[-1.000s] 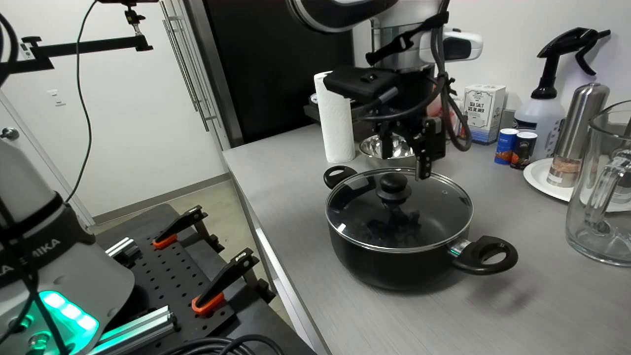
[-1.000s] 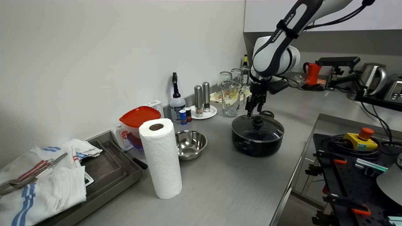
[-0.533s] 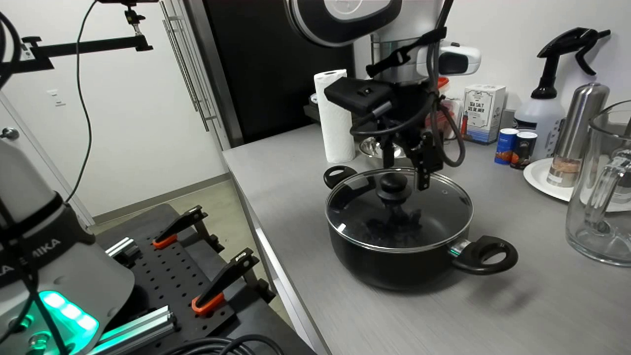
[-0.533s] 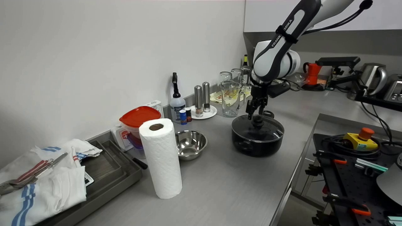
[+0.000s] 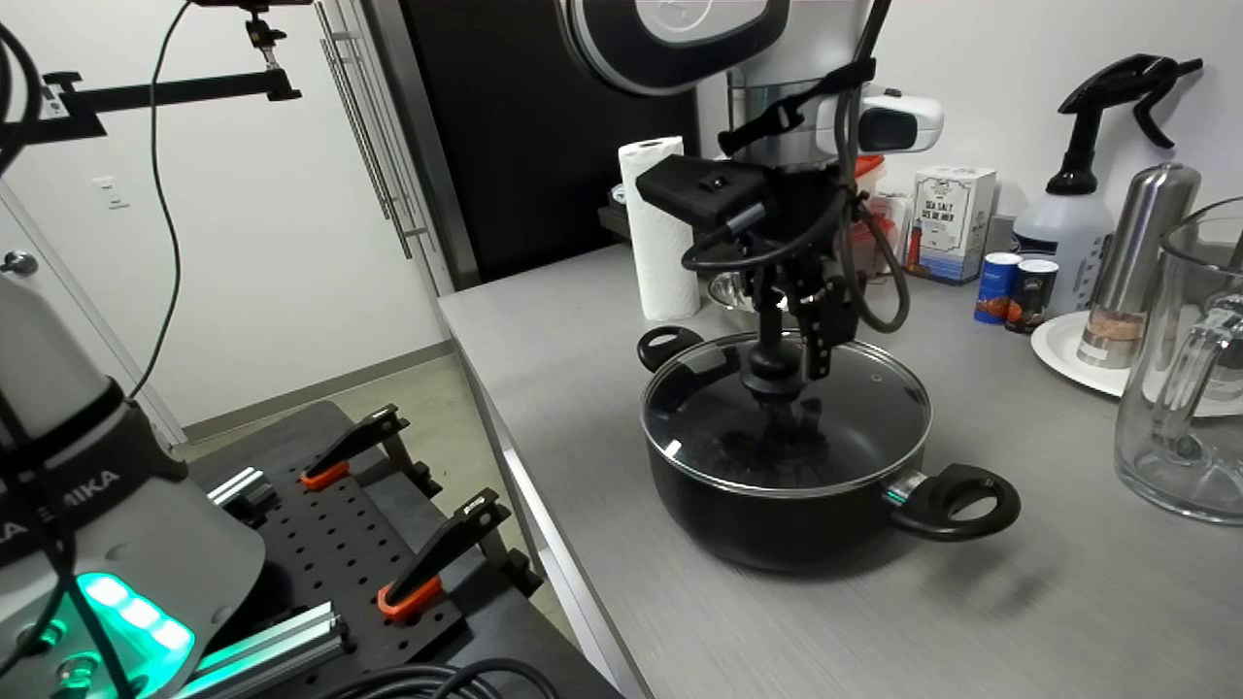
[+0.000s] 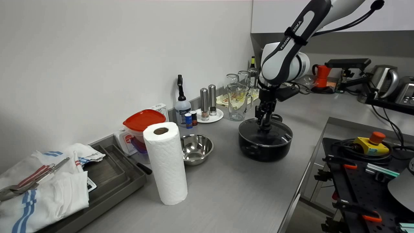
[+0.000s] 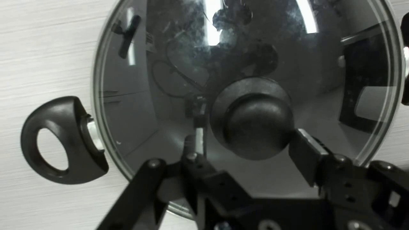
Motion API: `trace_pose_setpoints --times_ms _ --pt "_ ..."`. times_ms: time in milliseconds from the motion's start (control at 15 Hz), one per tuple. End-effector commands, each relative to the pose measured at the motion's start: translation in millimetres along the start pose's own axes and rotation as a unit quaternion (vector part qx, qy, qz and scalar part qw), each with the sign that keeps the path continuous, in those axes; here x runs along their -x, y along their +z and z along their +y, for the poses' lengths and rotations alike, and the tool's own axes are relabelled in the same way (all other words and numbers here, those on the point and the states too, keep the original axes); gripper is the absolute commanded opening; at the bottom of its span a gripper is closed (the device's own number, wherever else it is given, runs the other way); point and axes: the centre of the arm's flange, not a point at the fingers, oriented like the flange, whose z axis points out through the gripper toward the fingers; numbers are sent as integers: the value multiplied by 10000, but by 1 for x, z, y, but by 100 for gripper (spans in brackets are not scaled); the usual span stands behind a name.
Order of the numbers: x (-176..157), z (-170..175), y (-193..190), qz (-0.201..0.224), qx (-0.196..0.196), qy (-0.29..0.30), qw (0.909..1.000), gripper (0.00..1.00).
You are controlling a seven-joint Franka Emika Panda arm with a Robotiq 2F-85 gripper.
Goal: Put the glass lid on the counter.
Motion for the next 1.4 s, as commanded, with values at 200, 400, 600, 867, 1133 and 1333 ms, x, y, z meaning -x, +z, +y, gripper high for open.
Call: trace_pose_setpoints --times_ms 200,400,600,867,1133,1333 --pt "0 -3 -4 84 40 35 10000 23" --pt "1 -3 -8 124 51 14 9999 23" --pt "4 -2 -22 164 22 -83 9998 23" --pt "5 -3 -43 269 76 -253 9993 23" --pt "-1 -10 -61 332 149 -480 9982 23" --pt "-3 -17 -68 292 147 -658 9973 23"
